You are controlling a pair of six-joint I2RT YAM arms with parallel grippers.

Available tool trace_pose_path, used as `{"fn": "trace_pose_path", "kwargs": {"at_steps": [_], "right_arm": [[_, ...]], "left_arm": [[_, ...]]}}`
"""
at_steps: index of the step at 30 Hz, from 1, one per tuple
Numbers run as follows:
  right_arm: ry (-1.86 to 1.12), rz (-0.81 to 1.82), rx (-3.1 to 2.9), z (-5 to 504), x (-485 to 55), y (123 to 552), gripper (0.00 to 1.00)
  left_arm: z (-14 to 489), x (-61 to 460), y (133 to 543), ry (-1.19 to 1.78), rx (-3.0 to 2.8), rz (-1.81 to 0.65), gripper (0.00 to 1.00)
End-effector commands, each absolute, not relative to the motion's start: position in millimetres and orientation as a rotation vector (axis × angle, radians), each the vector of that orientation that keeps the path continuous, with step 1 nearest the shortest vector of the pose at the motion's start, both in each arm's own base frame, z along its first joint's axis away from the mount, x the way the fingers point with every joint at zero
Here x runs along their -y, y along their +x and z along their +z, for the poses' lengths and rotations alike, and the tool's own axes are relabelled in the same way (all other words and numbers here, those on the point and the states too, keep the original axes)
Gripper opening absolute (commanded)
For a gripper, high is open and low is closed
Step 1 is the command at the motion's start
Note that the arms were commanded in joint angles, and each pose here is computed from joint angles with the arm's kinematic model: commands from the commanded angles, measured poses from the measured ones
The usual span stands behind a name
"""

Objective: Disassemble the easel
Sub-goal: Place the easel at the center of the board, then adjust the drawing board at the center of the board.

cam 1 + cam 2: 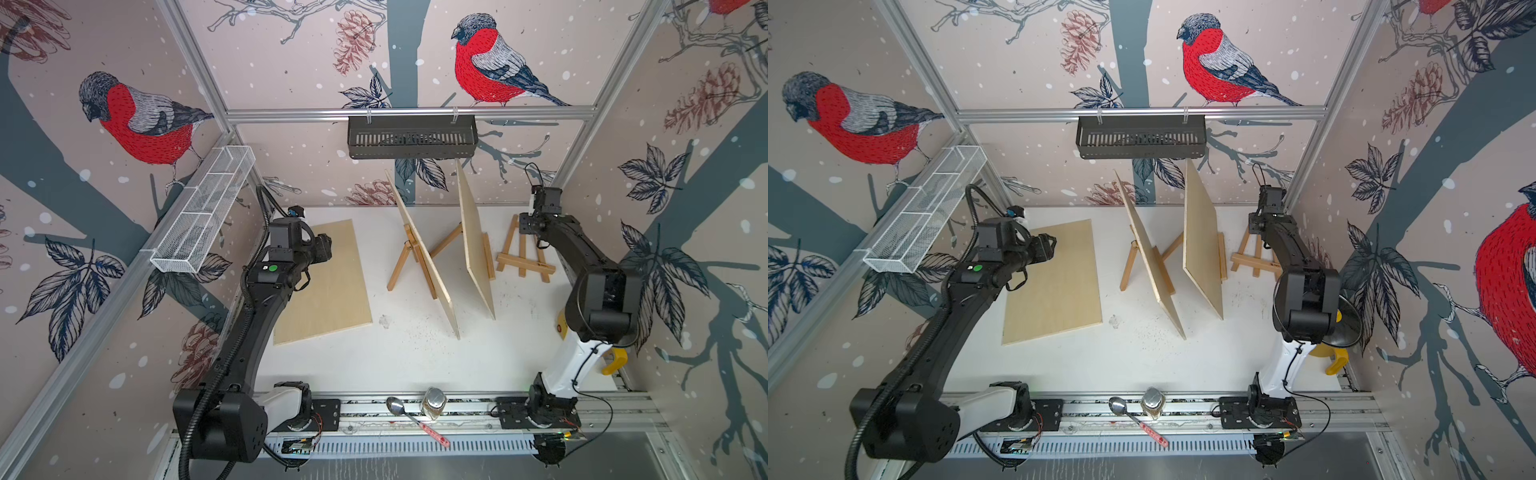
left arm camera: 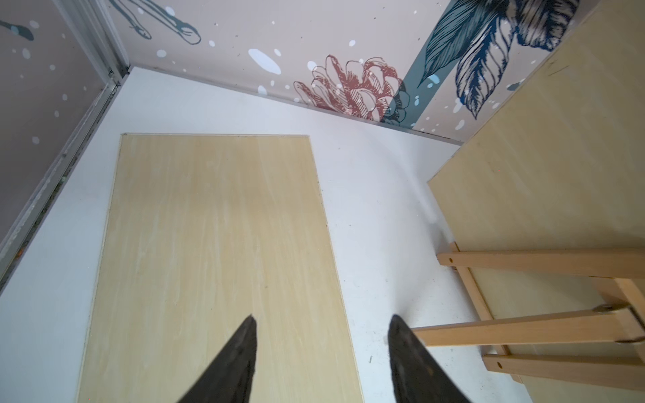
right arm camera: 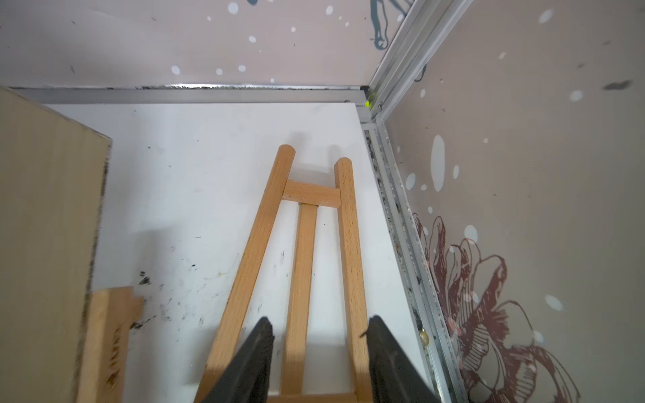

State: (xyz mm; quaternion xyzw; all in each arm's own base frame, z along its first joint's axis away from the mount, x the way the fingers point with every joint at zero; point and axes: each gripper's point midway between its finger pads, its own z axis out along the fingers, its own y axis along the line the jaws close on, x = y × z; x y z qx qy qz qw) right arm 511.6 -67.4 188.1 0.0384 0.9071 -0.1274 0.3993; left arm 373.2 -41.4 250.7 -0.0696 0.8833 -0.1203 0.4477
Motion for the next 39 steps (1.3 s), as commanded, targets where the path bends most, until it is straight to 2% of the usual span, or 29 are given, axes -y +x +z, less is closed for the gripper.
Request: {"fn": "trace_pose_path", "kwargs": {"at_steps": [1,6,13,18,23,25,30,39], "right_arm": [[0.162,-0.279,-2.164,225,51,501,0.46],[0.084,-0.136,-2.039,265,-9,459,0.46],[-0.078,0.108,-1.858,318,-85,396,0.45],[-0.114,0.175,-1.774,345,-94,370,0.35],[-0.131,0.174,-1.762,345,-93,363,0.32],[-0.147,0.192,-1.762,342,-96,362,0.32],[-0.168,0.206,-1.769,335,-100,360,0.32],[-0.177,0.212,-1.772,329,-101,360,0.32]], "left_arm": [[236,18,377,-0.324,-2.177,-0.195,0.54],[203,0,388,-0.44,-2.231,-0.084,0.52],[159,-57,413,-0.633,-2.348,0.268,0.5],[137,-85,447,-0.654,-2.395,0.414,0.41],[120,-126,475,-0.634,-2.431,0.68,0.36],[107,-140,482,-0.65,-2.459,0.687,0.36],[78,-168,497,-0.768,-2.477,0.518,0.35],[68,-181,537,-0.828,-2.402,0.279,0.35]]}}
